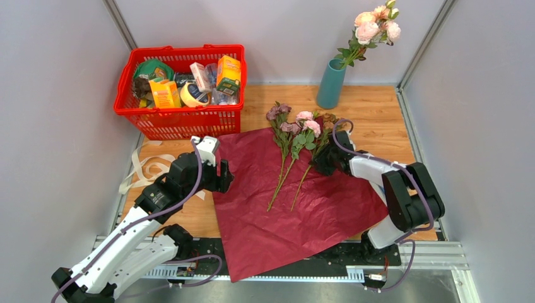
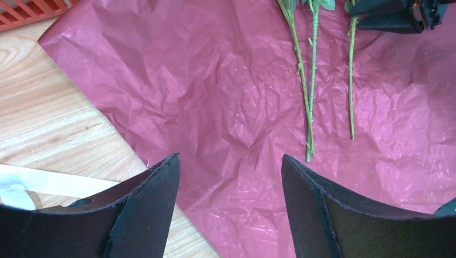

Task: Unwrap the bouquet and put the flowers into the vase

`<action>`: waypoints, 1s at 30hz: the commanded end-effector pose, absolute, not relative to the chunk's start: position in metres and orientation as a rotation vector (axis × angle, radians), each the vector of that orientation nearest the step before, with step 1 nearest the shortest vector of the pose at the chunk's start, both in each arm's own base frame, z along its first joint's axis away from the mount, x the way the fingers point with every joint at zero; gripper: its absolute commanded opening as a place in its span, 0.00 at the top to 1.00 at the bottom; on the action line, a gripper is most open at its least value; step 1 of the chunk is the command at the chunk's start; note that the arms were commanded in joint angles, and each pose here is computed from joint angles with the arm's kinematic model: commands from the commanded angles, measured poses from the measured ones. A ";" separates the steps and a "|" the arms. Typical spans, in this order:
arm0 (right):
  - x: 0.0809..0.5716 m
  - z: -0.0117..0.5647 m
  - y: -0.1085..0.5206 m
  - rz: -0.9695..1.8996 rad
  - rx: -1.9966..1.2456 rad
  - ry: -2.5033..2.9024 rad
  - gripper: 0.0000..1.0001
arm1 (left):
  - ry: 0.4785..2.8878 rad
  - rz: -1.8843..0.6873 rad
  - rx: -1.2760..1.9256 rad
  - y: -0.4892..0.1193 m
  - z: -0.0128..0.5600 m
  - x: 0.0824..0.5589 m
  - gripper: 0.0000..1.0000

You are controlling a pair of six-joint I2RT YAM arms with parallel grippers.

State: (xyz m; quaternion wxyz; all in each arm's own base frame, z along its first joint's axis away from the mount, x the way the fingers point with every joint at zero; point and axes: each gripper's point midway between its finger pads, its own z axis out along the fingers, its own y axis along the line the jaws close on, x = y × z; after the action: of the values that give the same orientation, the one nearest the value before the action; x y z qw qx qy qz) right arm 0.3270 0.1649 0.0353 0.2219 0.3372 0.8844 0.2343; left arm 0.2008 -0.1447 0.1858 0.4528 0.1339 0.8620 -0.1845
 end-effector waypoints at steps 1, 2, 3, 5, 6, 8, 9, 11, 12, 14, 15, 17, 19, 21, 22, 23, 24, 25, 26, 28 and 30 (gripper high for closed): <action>0.337 0.035 0.174 0.673 0.943 2.427 0.60 | 2.088 -0.465 0.342 -0.147 0.194 0.204 0.23; 0.337 0.033 0.176 0.671 0.939 2.432 0.60 | 2.088 -0.464 0.341 -0.147 0.194 0.204 0.23; 0.337 0.032 0.176 0.670 0.942 2.433 0.60 | 2.088 -0.464 0.341 -0.146 0.194 0.203 0.23; 0.338 0.030 0.176 0.666 0.942 2.433 0.61 | 2.085 -0.467 0.341 -0.147 0.195 0.203 0.23; 0.337 0.028 0.176 0.660 0.945 2.436 0.61 | 2.088 -0.464 0.341 -0.146 0.194 0.203 0.23; 0.337 0.027 0.175 0.653 0.947 2.434 0.63 | 2.089 -0.463 0.341 -0.146 0.194 0.203 0.23; 0.337 0.027 0.174 0.651 0.949 2.432 0.64 | 2.085 -0.465 0.340 -0.147 0.195 0.204 0.23; 0.337 0.026 0.173 0.643 0.951 2.430 0.67 | 2.086 -0.465 0.343 -0.147 0.195 0.203 0.23; 0.336 0.025 0.172 0.638 0.951 2.432 0.68 | 2.088 -0.465 0.342 -0.147 0.194 0.203 0.23; 0.337 0.026 0.172 0.636 0.950 2.424 0.72 | 2.087 -0.464 0.343 -0.147 0.194 0.203 0.23; 0.337 0.027 0.171 0.634 0.949 2.421 0.73 | 2.088 -0.465 0.342 -0.147 0.194 0.203 0.23; 0.338 0.030 0.170 0.633 0.946 2.410 0.76 | 2.088 -0.465 0.342 -0.147 0.194 0.203 0.23; 0.338 0.034 0.169 0.631 0.940 2.393 0.79 | 2.085 -0.467 0.341 -0.147 0.195 0.203 0.23; 0.339 0.041 0.168 0.635 0.937 2.372 0.81 | 2.086 -0.466 0.342 -0.147 0.195 0.203 0.23; 0.339 0.044 0.167 0.636 0.935 2.361 0.82 | 2.089 -0.465 0.342 -0.146 0.194 0.203 0.23; 0.339 0.048 0.168 0.645 0.930 2.351 0.83 | 2.086 -0.466 0.342 -0.147 0.195 0.203 0.23; 0.341 0.051 0.162 0.618 0.940 2.319 0.84 | 2.089 -0.465 0.342 -0.146 0.194 0.203 0.23; 0.342 0.058 0.160 0.621 0.940 2.296 0.86 | 2.089 -0.465 0.342 -0.147 0.194 0.203 0.23; 0.342 0.063 0.160 0.627 0.937 2.278 0.89 | 2.085 -0.467 0.344 -0.147 0.195 0.203 0.23; 0.342 0.074 0.157 0.629 0.936 2.238 0.93 | 2.083 -0.468 0.343 -0.147 0.195 0.204 0.23; 0.342 0.085 0.153 0.634 0.941 2.196 0.97 | 2.089 -0.466 0.343 -0.147 0.194 0.203 0.23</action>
State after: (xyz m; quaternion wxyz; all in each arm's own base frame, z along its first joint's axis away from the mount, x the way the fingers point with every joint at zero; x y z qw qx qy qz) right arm 0.3333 0.1602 0.0531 0.2743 0.3437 0.8683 0.2294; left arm 0.2008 -0.1447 0.1858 0.4528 0.1339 0.8620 -0.1845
